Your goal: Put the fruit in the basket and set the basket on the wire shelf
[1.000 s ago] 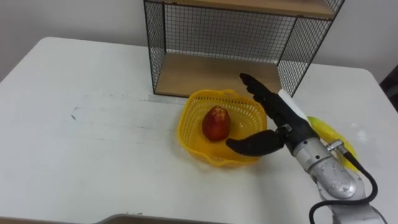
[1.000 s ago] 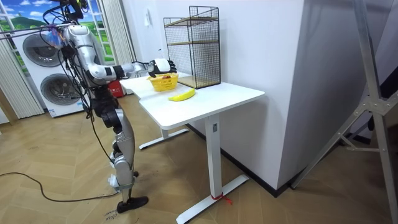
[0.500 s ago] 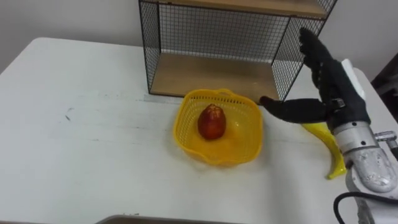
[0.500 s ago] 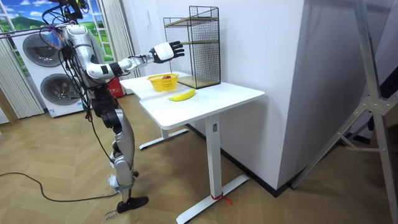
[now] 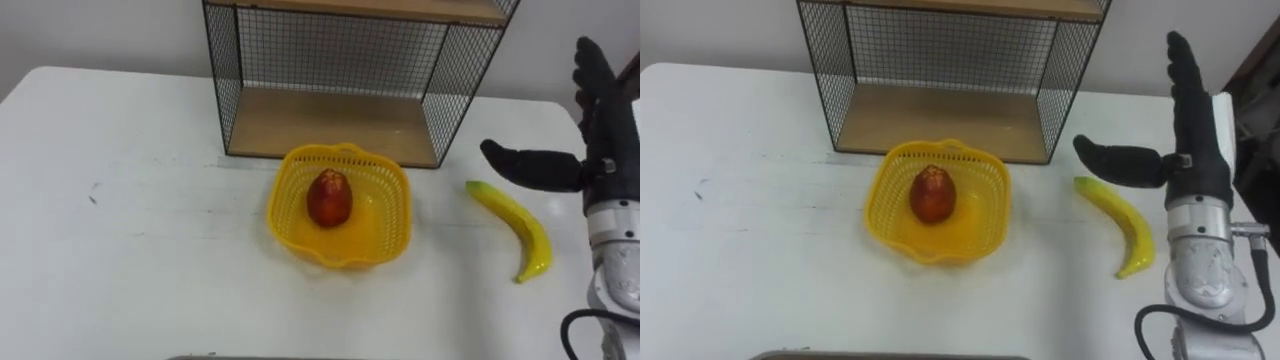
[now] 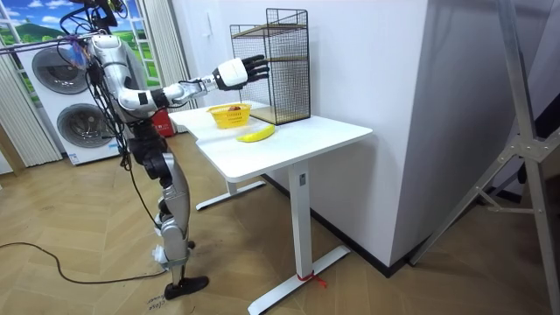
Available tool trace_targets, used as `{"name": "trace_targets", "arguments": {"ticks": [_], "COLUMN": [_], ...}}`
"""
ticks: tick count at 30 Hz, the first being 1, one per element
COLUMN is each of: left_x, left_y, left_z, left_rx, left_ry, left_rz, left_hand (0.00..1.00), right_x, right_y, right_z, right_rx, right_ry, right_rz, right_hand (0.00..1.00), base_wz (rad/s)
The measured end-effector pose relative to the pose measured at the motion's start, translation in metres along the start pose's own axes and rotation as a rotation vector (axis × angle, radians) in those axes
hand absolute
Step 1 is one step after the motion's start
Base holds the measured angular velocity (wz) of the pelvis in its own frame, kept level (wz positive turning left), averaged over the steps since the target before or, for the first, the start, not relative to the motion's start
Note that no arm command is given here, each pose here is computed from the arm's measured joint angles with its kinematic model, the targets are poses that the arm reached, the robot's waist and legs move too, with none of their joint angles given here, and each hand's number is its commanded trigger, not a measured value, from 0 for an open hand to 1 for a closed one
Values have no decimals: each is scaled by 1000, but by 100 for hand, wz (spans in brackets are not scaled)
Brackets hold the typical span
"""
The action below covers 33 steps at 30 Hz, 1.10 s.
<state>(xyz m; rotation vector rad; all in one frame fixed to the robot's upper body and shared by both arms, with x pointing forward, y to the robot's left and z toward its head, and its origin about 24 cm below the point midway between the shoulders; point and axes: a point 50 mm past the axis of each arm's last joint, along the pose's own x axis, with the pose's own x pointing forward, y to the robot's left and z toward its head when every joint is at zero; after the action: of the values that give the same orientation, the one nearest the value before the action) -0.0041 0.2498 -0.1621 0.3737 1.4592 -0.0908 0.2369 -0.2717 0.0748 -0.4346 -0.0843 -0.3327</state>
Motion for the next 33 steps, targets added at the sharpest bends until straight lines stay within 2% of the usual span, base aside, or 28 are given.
{"name": "trace_targets", "arguments": {"ticks": [7, 20, 33], "left_x": [0, -3, -4], "left_y": [0, 2, 6], "left_z": [-3, -4, -2], "left_rx": [-1, -2, -6], "left_ry": [20, 25, 27], "left_rz": [-1, 9, 24], "left_hand": [0, 0, 0], "right_x": [-4, 1, -5], "right_y": [-1, 2, 12], "right_z": [-27, -44, -64], "right_rx": [-27, -27, -87], "right_ry": [120, 225, 363], "right_rz": [-25, -12, 202], "right_hand": [0, 0, 0], "base_wz": [-5, 1, 0]}}
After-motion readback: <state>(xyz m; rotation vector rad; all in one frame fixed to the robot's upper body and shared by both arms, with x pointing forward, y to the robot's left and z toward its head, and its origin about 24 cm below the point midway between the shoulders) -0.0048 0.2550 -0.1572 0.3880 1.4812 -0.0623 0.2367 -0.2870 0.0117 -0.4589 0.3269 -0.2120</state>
